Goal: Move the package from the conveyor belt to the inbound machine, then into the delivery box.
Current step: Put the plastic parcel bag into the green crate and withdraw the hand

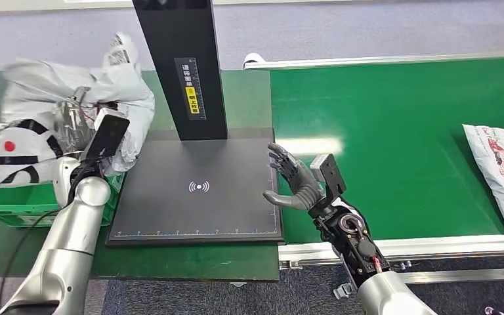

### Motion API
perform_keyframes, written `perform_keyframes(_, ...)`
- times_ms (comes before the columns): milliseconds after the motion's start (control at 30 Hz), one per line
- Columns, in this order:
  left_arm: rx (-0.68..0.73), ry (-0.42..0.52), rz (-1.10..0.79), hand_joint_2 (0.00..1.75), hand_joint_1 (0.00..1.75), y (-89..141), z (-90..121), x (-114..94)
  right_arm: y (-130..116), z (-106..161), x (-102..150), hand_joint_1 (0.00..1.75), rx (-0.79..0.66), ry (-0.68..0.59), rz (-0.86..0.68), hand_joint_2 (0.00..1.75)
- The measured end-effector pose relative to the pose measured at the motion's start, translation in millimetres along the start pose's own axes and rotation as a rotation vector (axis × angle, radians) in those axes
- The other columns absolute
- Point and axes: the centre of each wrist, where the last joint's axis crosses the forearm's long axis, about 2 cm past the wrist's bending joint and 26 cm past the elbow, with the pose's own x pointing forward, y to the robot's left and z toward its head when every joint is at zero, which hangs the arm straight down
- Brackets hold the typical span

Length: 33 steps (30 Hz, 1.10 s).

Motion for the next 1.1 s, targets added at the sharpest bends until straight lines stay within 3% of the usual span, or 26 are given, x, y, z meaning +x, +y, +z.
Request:
perform_keyframes(167,-0.121,0.182,0.036,1.75,1.75,-9,13,-43,4,-7,3,0.00,0.056,0.028,0.028,1.75)
perform_keyframes(300,-0.158,0.259,0.077,1.75,1.68,-11,26,-62,7,-9,3,0.00,0.078,0.043,0.047,1.75)
perform_keyframes(333,-0.168,0.275,0.119,1.75,1.45,-11,28,-64,7,-9,3,0.00,0.082,0.046,0.050,1.75)
perform_keyframes(433,-0.160,0.314,0.301,1.75,0.21,-9,31,-70,9,-9,3,0.00,0.092,0.057,0.061,1.75)
perform_keyframes(467,-0.131,0.318,0.336,1.75,0.00,-8,31,-72,9,-10,2,0.00,0.094,0.059,0.064,1.75)
perform_keyframes(600,0.116,0.272,0.276,1.75,0.00,-1,38,-77,10,-9,2,0.00,0.097,0.063,0.069,1.75)
perform_keyframes(733,0.373,0.132,0.118,1.75,0.00,12,46,-75,11,-9,1,0.00,0.095,0.065,0.072,1.75)
perform_keyframes(900,0.506,-0.049,0.007,1.75,0.00,34,48,-48,13,-10,1,0.00,0.088,0.062,0.074,1.75)
perform_keyframes(1100,0.659,-0.111,0.029,1.75,0.00,54,48,-20,15,-8,-2,0.00,0.084,0.063,0.074,1.75)
